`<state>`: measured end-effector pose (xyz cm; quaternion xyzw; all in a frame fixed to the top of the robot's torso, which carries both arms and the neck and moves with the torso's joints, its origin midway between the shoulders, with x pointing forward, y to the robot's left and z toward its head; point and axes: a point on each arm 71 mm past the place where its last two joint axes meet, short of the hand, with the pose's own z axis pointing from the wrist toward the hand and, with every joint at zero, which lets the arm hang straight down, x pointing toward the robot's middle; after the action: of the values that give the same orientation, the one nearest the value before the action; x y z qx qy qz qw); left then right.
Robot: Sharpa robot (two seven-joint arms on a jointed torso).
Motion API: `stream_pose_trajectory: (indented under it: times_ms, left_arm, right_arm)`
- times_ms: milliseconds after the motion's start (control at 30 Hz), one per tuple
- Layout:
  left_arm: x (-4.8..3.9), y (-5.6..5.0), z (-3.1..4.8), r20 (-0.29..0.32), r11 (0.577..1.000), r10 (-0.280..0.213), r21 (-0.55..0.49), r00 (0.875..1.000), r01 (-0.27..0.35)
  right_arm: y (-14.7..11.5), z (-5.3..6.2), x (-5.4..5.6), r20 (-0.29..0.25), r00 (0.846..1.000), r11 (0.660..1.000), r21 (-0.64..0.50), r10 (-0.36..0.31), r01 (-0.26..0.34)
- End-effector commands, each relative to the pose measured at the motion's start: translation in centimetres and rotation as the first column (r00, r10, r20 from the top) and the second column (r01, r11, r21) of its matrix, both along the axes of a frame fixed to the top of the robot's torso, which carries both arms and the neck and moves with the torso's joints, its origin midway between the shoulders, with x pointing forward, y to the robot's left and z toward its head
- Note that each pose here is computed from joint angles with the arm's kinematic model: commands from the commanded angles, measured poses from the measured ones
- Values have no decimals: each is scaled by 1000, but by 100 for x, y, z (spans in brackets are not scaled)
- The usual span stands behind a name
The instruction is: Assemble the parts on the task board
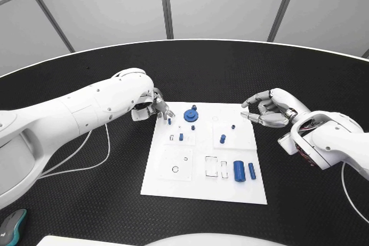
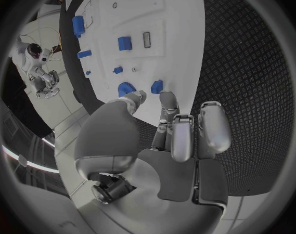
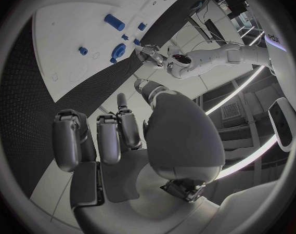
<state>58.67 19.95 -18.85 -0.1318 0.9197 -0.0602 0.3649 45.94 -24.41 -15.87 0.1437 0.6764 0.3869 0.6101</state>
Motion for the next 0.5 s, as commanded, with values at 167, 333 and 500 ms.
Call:
stream_pose_trajectory:
  times_ms: [167, 333, 500]
  left_arm:
    - [1, -12, -7, -6, 1000, -4, 2, 1000, 4]
    - [2, -12, -14, -10, 1000, -4, 4, 1000, 4]
    - [2, -15, -21, -13, 1000, -6, 5, 1000, 6]
  right_arm:
    - [3, 1, -2, 0, 1000, 1000, 0, 1, -1]
    - [5, 1, -3, 0, 1000, 1000, 1, 1, -1]
    - [9, 1, -2, 0, 1000, 1000, 1, 3, -3]
